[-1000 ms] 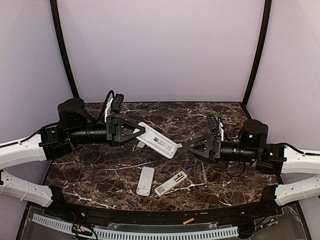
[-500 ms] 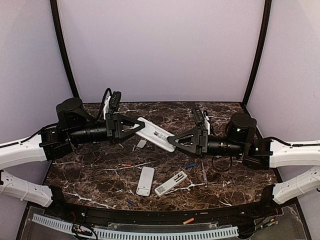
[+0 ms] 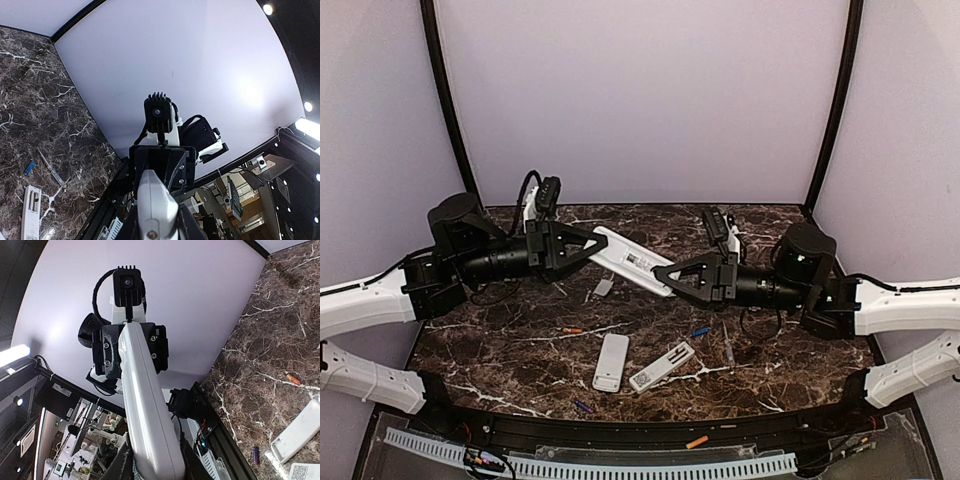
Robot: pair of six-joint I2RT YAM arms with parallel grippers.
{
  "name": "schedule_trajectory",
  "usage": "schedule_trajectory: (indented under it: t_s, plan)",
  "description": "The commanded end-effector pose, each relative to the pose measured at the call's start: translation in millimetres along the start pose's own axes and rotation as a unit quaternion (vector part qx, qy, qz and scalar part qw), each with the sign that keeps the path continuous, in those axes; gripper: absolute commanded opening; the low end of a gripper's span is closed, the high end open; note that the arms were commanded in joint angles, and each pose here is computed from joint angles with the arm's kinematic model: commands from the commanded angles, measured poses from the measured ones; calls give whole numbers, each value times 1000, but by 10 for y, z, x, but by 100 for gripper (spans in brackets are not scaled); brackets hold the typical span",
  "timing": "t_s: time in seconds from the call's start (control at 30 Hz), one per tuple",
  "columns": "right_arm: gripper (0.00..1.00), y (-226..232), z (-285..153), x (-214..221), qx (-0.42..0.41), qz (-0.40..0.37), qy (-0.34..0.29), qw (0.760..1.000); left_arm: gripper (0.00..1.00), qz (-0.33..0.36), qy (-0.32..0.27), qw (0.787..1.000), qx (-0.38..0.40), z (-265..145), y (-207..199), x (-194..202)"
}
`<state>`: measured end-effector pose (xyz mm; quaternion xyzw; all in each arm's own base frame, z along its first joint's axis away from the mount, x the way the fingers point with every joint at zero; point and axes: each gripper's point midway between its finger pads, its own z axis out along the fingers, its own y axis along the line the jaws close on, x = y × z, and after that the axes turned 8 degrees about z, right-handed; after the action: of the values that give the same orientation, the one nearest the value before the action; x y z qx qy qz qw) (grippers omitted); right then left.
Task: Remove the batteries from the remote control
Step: Pick up the screwdriver from the center of the board.
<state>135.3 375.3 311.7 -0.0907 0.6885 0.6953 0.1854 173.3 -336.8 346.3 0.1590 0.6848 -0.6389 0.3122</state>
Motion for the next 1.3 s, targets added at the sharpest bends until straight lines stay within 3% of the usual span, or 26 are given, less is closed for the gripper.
schedule_trajectory:
  t_s: [0.0, 0.17, 0.27, 0.6, 0.87, 0.9, 1.0, 1.13, 1.27]
  plan:
    - [1, 131, -23, -29, -28, -15, -13, 999, 16, -26, 42, 999, -10, 60, 159, 193]
    - [0, 112, -58, -23, -21, -6, -8, 1000, 47, -29, 68, 997, -1, 88, 165, 262]
    - [0, 107, -93, -16, -18, -4, 4, 1000, 50, -30, 90, 995, 5, 108, 160, 323]
    - [0, -35, -195, -52, 20, 14, 12, 1000, 36, -34, 115, 993, 21, 110, 141, 416]
    - [0, -239, -182, -30, 41, 34, 20, 998, 10, -41, 129, 990, 31, 131, 154, 479]
    - [2, -266, -185, -24, 45, 36, 21, 998, 8, -42, 128, 990, 31, 133, 159, 481]
    - [25, -353, -216, -21, 58, 41, 18, 997, 1, -44, 121, 991, 21, 133, 206, 470]
    - [57, -392, -327, -61, 77, 36, 3, 996, 0, -48, 104, 993, -4, 104, 311, 441]
    - [72, -436, -471, -90, 107, 27, -11, 994, 0, -58, 94, 993, -32, 48, 459, 420]
